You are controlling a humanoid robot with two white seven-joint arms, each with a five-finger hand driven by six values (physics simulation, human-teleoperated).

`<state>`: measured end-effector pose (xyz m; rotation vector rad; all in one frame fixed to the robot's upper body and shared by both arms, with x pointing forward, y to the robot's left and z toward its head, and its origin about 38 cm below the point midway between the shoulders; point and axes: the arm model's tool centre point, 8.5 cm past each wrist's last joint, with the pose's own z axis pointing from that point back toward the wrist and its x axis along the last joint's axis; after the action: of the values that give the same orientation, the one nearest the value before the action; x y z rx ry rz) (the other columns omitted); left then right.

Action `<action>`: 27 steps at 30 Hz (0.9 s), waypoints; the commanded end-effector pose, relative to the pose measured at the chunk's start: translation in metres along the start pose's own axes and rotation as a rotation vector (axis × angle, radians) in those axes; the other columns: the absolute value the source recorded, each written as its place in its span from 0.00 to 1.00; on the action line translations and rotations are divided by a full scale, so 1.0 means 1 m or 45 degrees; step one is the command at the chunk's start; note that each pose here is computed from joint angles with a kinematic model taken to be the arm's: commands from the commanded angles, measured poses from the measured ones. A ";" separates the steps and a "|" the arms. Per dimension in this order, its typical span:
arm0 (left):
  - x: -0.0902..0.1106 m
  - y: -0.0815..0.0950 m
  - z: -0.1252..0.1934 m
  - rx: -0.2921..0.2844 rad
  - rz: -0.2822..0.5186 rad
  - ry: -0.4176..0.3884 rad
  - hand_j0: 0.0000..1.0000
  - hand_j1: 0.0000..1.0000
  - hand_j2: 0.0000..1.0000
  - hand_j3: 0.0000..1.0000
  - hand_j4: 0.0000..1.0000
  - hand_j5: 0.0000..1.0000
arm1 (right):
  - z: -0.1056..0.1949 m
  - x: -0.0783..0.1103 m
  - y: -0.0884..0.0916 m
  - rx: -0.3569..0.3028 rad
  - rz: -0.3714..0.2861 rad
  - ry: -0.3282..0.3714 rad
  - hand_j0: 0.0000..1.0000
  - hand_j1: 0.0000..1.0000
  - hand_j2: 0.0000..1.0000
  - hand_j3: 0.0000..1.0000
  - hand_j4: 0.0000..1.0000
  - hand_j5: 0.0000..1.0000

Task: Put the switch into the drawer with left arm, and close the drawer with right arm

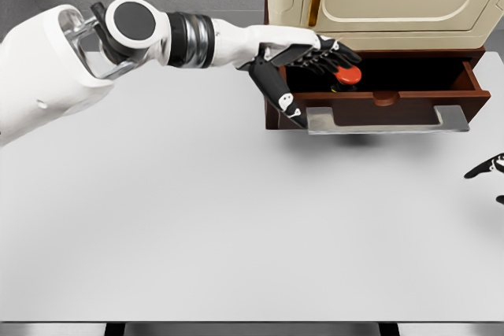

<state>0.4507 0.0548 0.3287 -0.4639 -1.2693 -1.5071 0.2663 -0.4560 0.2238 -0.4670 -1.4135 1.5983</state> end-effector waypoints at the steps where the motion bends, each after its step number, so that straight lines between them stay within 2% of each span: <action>1: -0.003 0.003 0.000 0.010 0.011 0.008 0.97 0.97 0.97 0.97 0.97 0.97 | 0.000 0.000 -0.001 -0.001 -0.006 -0.003 0.68 0.68 0.68 0.68 0.68 0.68; 5: -0.014 0.004 -0.006 0.014 0.046 0.026 0.97 0.97 0.97 0.97 0.97 0.97 | -0.001 0.000 0.000 0.006 -0.005 -0.004 0.69 0.69 0.69 0.69 0.69 0.69; 14: -0.016 0.005 -0.015 0.018 0.058 0.031 0.97 0.97 0.97 0.97 0.97 0.97 | -0.003 0.001 0.004 0.019 -0.014 -0.013 0.68 0.68 0.68 0.68 0.68 0.68; 16: -0.024 0.005 -0.017 0.018 0.072 0.054 0.97 0.97 0.97 0.97 0.97 0.97 | -0.003 0.001 0.004 0.019 -0.014 -0.013 0.61 0.61 0.61 0.61 0.61 0.61; 21: -0.027 0.008 -0.030 0.026 0.079 0.068 0.97 0.97 0.97 0.97 0.97 0.97 | -0.006 0.002 0.003 0.012 -0.011 -0.022 0.47 0.47 0.47 0.47 0.47 0.47; 27: -0.026 0.007 -0.031 0.019 0.079 0.062 0.97 0.97 0.97 0.97 0.97 0.97 | -0.028 0.010 0.001 0.012 -0.006 -0.098 0.46 0.46 0.46 0.46 0.46 0.46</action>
<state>0.4756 0.0410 0.3004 -0.4523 -1.2190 -1.4466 0.2834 -0.4370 0.2253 -0.4380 -1.4665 1.6321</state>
